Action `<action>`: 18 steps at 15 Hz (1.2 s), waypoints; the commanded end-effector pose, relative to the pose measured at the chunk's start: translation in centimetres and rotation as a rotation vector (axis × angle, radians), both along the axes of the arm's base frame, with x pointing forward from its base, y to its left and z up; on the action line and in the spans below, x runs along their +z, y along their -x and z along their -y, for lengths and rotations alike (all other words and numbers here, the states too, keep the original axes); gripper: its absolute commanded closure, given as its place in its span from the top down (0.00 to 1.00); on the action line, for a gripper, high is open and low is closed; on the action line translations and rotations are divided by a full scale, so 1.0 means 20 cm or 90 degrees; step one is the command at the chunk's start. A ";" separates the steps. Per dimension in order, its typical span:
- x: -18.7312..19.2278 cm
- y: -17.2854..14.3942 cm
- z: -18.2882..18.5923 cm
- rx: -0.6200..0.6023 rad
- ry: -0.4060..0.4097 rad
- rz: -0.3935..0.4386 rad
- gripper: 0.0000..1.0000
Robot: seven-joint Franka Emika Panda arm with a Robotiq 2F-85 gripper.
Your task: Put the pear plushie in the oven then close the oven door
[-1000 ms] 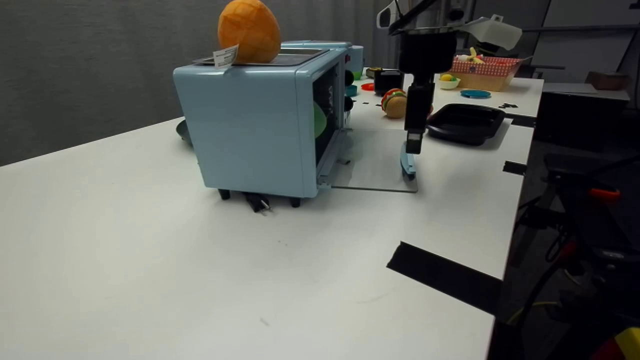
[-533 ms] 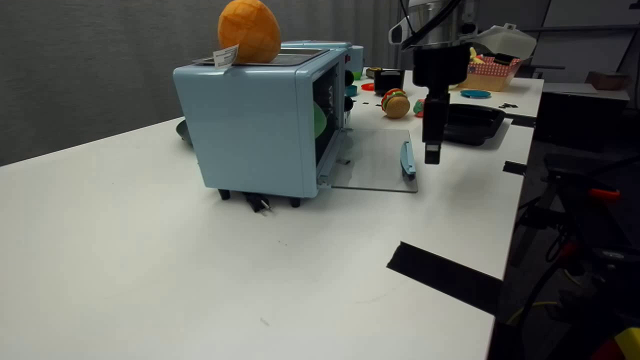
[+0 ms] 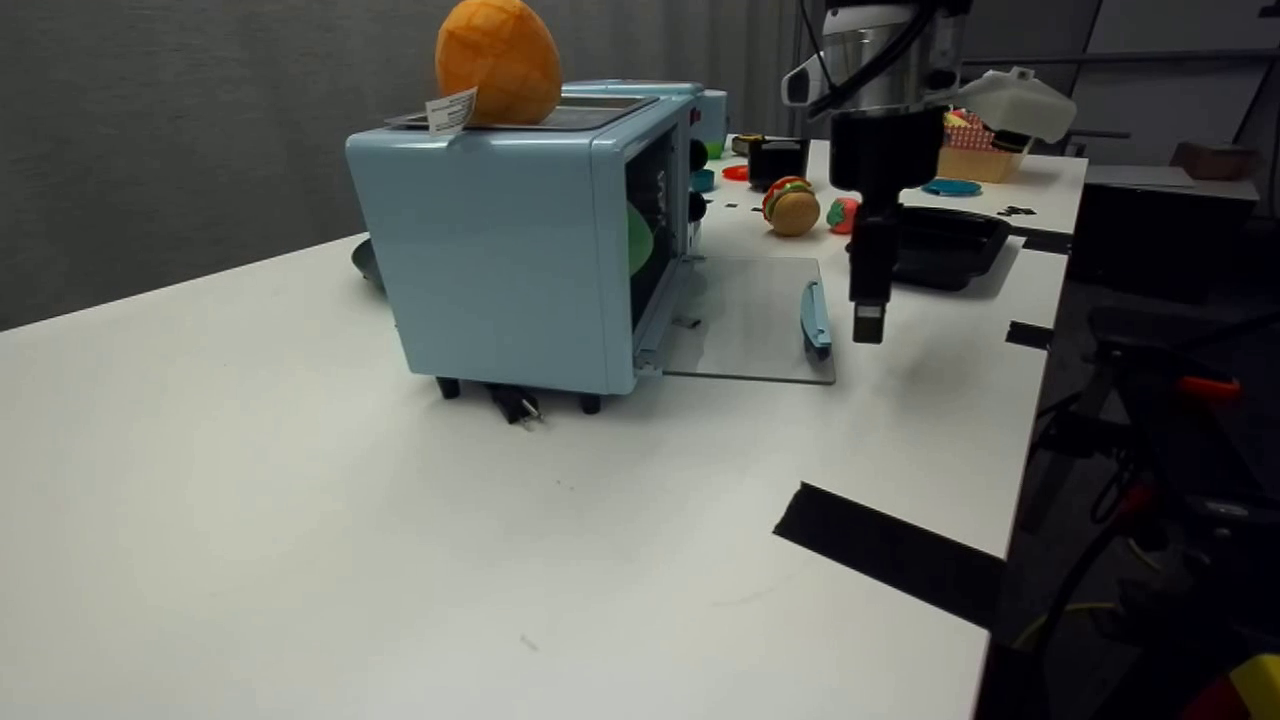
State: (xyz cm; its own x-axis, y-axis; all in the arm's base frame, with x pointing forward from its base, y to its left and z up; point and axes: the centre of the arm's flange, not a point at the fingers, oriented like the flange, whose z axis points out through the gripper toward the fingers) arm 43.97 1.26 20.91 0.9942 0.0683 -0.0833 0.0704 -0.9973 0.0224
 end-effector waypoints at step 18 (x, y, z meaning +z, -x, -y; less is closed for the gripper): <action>0.14 -0.10 -0.16 0.087 -0.029 0.128 1.00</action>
State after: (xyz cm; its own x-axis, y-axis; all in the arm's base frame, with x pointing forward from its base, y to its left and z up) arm 45.11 2.84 21.19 0.9850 0.1707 0.0273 0.1704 -0.9853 0.0107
